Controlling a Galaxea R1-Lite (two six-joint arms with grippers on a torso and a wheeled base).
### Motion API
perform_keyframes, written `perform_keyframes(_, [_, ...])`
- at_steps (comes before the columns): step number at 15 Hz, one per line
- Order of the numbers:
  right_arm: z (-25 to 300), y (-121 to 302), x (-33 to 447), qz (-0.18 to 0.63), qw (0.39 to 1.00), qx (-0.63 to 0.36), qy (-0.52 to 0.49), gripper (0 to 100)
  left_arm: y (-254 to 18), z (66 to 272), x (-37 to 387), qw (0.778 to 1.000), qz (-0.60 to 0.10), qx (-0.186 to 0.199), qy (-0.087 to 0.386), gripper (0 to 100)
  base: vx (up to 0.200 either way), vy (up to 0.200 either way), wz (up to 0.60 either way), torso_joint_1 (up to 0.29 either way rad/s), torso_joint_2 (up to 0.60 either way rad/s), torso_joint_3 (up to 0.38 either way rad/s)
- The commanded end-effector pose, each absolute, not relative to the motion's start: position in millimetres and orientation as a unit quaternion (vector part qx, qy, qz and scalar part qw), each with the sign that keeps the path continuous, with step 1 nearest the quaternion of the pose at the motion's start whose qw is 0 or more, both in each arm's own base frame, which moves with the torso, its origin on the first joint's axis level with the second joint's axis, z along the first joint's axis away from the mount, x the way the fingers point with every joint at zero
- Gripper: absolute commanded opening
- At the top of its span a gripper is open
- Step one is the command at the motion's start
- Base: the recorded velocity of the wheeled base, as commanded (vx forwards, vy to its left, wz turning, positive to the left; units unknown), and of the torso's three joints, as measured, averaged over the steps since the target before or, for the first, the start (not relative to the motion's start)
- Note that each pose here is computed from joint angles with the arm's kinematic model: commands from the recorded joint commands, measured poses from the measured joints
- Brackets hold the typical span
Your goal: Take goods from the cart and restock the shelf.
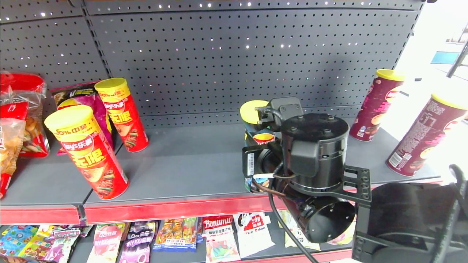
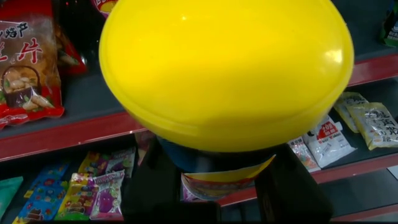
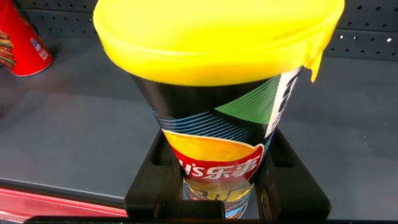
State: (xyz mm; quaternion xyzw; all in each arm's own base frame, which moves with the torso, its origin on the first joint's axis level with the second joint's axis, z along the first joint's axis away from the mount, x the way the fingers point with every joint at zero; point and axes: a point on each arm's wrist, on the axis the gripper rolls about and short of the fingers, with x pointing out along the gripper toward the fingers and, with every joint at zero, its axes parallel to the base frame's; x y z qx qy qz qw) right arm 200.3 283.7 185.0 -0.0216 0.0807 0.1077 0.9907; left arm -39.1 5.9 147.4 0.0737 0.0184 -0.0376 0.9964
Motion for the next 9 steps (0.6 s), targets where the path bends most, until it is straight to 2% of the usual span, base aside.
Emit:
perform_keyframes(1, [181.9,284.9,201.5,0.109,0.990,-0.025,0.084,0,5.9,146.9,-39.1,0.996,-0.037,0.074,0.019,0,0.000,0.000,0.00,0.000,0.00,0.000])
perform_keyframes(8, [181.0,284.1,202.9,0.106,0.990,-0.023,0.086,0,5.8,146.5,-38.9,0.996,-0.038,0.074,0.020,0,0.000,0.000,0.00,0.000,0.00,0.000])
perform_keyframes(9, [180.6,283.9,202.8,0.106,0.990,-0.023,0.086,100,5.9,146.5,-38.9,0.996,-0.038,0.074,0.019,0,0.000,0.000,0.00,0.000,0.00,0.000])
